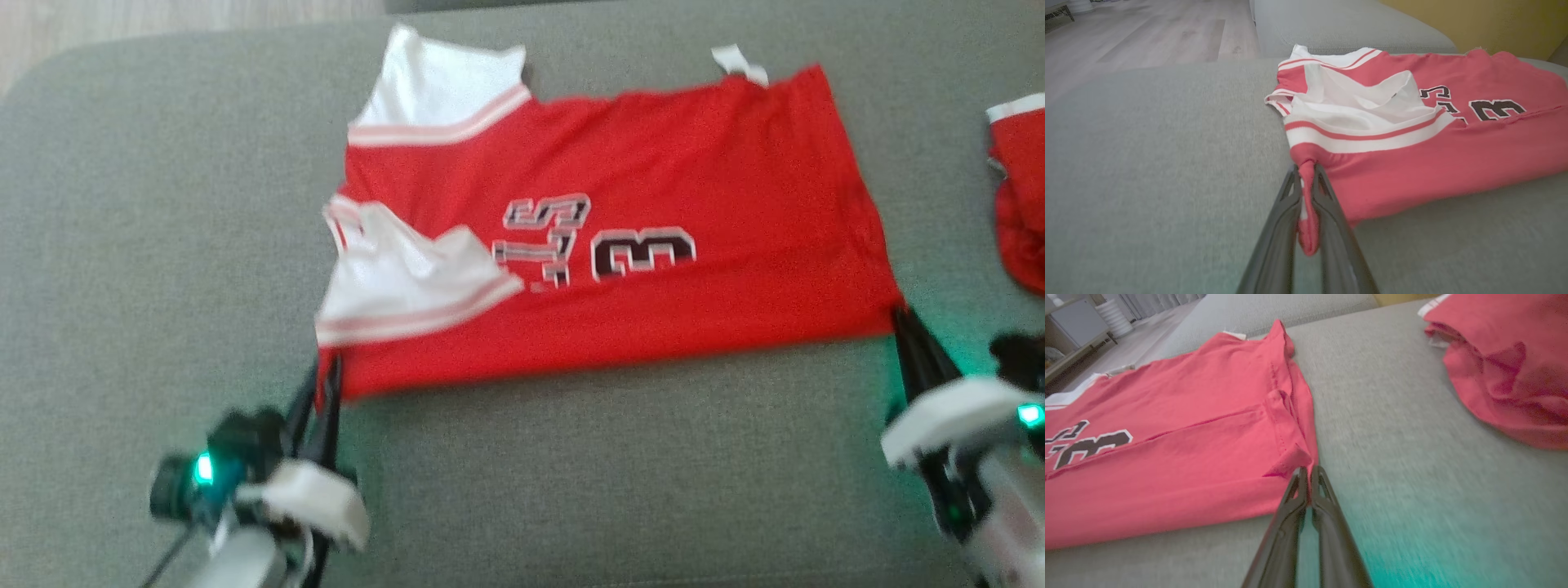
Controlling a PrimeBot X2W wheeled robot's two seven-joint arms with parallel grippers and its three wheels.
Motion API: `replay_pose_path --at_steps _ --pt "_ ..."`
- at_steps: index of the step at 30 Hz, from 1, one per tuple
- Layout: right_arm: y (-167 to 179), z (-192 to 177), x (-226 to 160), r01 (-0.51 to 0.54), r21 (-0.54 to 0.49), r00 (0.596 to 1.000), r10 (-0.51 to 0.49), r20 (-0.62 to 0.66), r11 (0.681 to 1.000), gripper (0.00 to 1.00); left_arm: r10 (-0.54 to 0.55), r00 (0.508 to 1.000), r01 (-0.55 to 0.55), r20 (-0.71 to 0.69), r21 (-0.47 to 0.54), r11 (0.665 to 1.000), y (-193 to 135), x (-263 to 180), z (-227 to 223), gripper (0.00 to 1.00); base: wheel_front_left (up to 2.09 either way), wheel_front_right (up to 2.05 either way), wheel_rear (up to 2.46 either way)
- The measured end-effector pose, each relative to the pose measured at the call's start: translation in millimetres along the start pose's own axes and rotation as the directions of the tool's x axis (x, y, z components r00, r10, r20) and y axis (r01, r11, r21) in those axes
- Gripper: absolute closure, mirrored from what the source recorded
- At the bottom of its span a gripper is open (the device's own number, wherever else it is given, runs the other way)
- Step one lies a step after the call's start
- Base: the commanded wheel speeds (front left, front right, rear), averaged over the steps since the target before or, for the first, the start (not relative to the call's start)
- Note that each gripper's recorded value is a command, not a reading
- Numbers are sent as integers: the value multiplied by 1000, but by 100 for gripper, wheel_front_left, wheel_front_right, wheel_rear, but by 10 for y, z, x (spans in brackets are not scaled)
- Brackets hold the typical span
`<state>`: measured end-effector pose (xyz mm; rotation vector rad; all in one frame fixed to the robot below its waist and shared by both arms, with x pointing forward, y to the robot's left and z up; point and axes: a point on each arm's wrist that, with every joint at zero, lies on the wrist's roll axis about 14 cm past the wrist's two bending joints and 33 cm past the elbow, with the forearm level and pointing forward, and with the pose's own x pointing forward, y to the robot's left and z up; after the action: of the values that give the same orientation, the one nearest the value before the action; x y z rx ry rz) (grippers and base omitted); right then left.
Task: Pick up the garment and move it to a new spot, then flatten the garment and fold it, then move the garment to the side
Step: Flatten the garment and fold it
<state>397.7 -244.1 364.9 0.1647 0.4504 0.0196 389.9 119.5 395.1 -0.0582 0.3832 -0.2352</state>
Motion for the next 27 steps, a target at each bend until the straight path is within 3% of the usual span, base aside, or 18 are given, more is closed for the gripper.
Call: replay_pose_path --at_steps 8,9,10,11,17,22,27 --pt "-123 -217 -369 -5 -2 999 4 -35 1000 100 -21 996 17 -82 -61 998 -168 -361 -307 100 0 0 0" --pt "-125 -253 -392 -4 3 999 4 -49 1000 39 -23 995 17 -92 -65 998 -173 -379 -327 100 0 0 0" --pt "-121 -271 -409 -4 12 999 5 -53 1000 0 -23 995 16 -101 -67 998 -171 -390 -342 80 0 0 0" --pt "-117 -261 -413 -5 19 999 6 -48 1000 0 -20 994 14 -104 -63 998 -157 -395 -342 0 0 0 0" --pt "-226 9 -341 15 33 999 -16 28 999 0 -26 998 26 -60 -1 1000 -64 -236 -129 0 0 0 0" --pt "-246 128 -230 28 24 997 -29 69 999 0 -137 984 126 113 103 987 -173 378 751 0 0 0 0" --pt "-77 177 -28 1 -9 998 0 70 1000 0 -265 952 214 156 284 935 -297 1034 1533 0 0 0 0"
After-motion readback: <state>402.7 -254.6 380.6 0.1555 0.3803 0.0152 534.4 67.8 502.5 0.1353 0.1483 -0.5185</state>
